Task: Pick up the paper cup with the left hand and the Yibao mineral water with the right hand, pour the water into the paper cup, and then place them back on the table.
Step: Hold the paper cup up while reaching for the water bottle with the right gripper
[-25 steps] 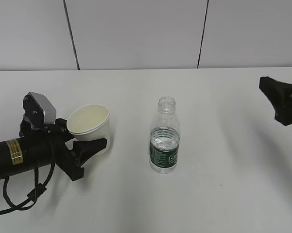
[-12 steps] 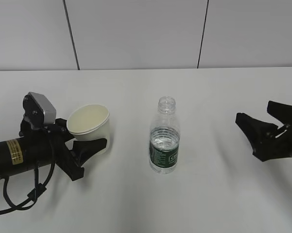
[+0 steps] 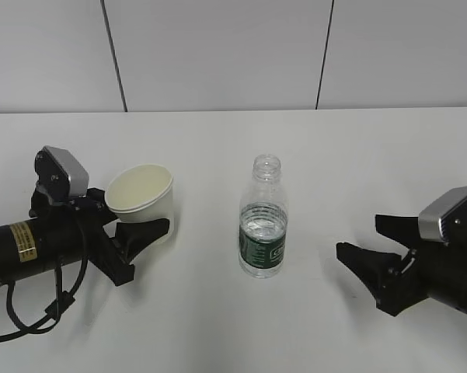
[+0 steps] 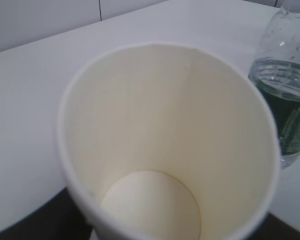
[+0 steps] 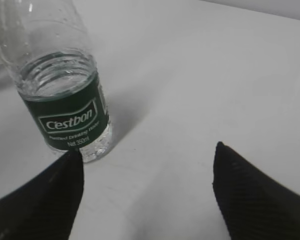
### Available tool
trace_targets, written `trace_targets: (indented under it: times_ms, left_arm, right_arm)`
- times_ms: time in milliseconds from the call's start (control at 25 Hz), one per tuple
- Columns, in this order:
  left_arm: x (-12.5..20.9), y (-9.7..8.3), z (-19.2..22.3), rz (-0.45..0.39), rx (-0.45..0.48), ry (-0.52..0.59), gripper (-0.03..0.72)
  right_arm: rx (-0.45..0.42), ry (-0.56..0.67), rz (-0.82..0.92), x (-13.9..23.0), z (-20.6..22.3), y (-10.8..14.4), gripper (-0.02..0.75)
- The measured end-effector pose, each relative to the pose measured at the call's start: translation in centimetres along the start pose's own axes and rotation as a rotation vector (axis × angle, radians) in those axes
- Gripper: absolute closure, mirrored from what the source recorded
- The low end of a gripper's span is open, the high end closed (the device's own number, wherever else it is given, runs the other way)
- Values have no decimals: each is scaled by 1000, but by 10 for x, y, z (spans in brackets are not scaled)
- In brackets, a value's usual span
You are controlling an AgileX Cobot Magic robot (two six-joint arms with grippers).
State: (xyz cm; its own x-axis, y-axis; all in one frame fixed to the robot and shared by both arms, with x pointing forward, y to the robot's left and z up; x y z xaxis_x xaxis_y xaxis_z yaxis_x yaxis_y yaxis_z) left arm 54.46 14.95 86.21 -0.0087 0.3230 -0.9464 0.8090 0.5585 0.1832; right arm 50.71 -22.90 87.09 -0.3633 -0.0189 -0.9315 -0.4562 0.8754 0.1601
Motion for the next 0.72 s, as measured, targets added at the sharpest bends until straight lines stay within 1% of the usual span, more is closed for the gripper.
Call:
trace_targets:
  times_ms: [200, 400, 560, 720]
  left_arm:
    - [0, 0, 0, 0, -1, 0, 253]
    - [0, 1, 0, -2, -5, 0, 253]
    - [0, 1, 0, -4, -10, 0, 253]
    - [4, 1, 0, -5, -9, 31, 254]
  right_arm:
    - [-57, -14, -45, -6, 7, 4, 146]
    - [-184, -25, -136, -13, 13, 17, 146]
    - [-210, -42, -164, -19, 21, 16, 146]
    - [-249, -18, -174, -11, 31, 15, 146]
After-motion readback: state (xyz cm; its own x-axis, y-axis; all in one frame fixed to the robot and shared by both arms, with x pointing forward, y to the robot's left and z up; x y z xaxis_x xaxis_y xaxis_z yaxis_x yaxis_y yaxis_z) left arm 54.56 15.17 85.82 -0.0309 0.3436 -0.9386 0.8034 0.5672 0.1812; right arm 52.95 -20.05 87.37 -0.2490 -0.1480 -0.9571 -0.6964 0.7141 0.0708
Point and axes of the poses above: a point on each arm's last joint axis where the gripper is mounted, z pointing out along that axis toward the gripper, y along the wrist's bending axis when the last joint is at zero, x = y × z, the point moved 5 cm from there along z, pointing out along that axis toward the gripper, and after that the axes turned 11 degrees about z, right-handed, at the moved point
